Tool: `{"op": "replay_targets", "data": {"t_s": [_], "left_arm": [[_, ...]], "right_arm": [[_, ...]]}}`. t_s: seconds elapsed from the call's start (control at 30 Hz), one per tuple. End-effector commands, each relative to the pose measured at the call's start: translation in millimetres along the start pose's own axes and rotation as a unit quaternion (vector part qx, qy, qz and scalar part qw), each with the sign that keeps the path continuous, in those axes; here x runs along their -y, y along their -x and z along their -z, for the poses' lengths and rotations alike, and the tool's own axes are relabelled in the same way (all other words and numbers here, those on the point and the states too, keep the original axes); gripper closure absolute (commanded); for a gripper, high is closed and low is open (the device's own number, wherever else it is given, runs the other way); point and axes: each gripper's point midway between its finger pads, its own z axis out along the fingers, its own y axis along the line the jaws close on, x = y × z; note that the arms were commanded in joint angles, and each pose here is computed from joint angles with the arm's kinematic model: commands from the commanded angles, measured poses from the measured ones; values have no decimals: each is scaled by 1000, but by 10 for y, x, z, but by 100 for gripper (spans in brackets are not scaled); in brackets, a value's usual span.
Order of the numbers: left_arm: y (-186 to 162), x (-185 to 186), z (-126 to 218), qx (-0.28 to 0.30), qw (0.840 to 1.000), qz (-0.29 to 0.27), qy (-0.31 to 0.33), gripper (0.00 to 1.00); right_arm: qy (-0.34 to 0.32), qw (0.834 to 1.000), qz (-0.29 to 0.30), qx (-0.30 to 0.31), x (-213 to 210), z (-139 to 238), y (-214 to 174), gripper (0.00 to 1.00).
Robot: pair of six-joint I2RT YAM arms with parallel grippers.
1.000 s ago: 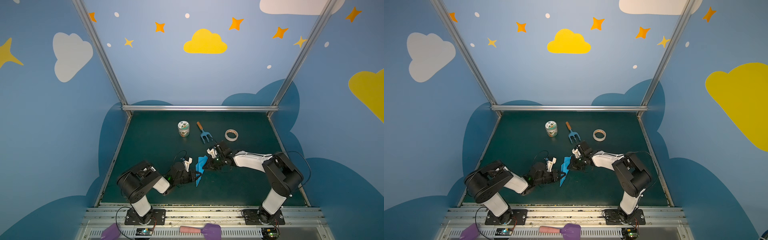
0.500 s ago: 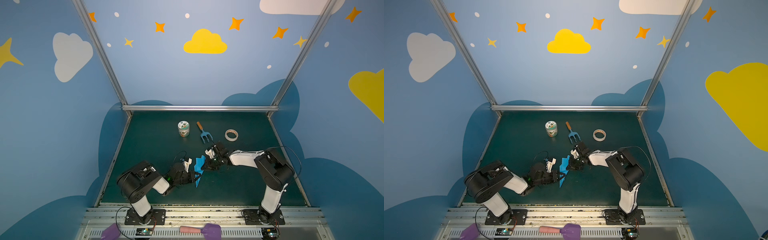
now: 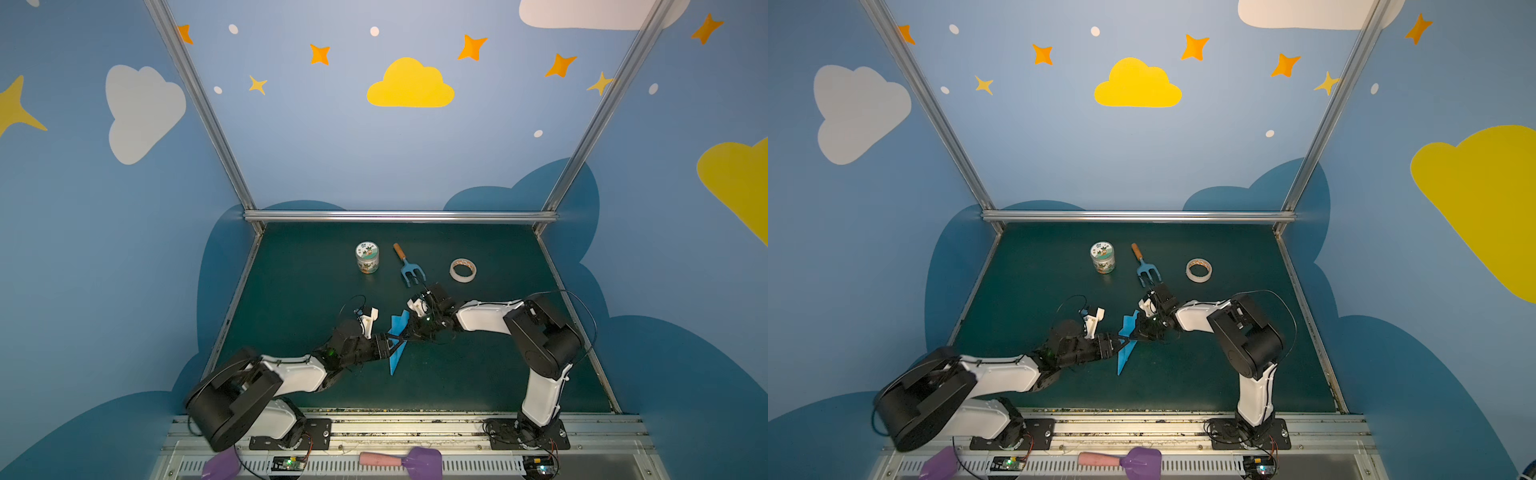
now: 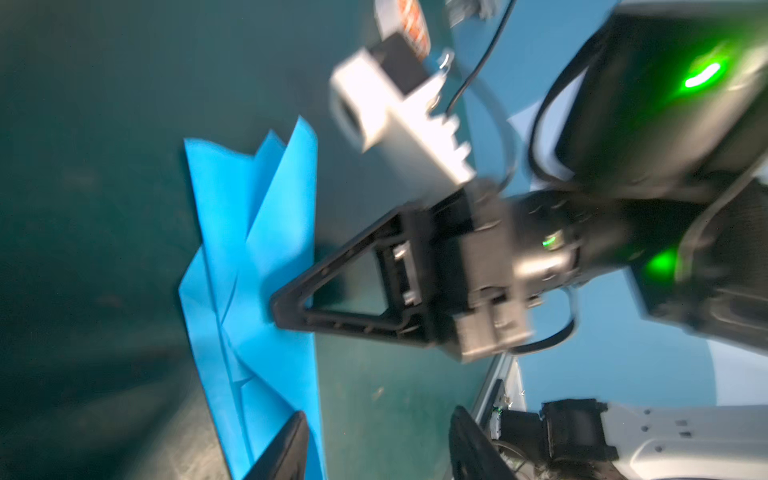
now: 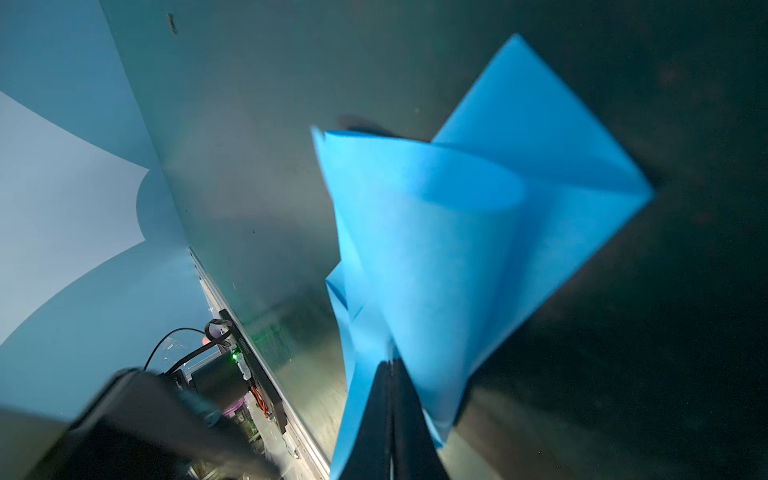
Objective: Fold a paper plane with a square sheet of paper (fold left side to right side)
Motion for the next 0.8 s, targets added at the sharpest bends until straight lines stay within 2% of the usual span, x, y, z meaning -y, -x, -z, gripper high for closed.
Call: {"op": "replay_targets", "data": {"t_s": [0.0,0.1,0.2,0.33,0.47,0.77], "left_arm": [[-40,-370,191,-15,991,-24,127,36],[-58,-426,270,-30,985,-38,163,32],[-179,-375,198,-68,985,-41,150,30],[-325,-379,41,-102,980,-56,164,26],[-411,-311,-116,-119,977,-75,162,23],[-461,-514,-246,-123,965,-90,214,22]], "right_arm": [[-40,999,-23,-14,268,-111,-133,98],[-41,999,-24,-14,279,-113,-140,97],[-41,999,-25,-14,290,-129,-144,98],[-39,999,-28,-16,294,-147,-143,98],[-39,999,-29,-17,300,-154,-150,98],[-34,999,-27,-17,283,-151,-149,98]]}}
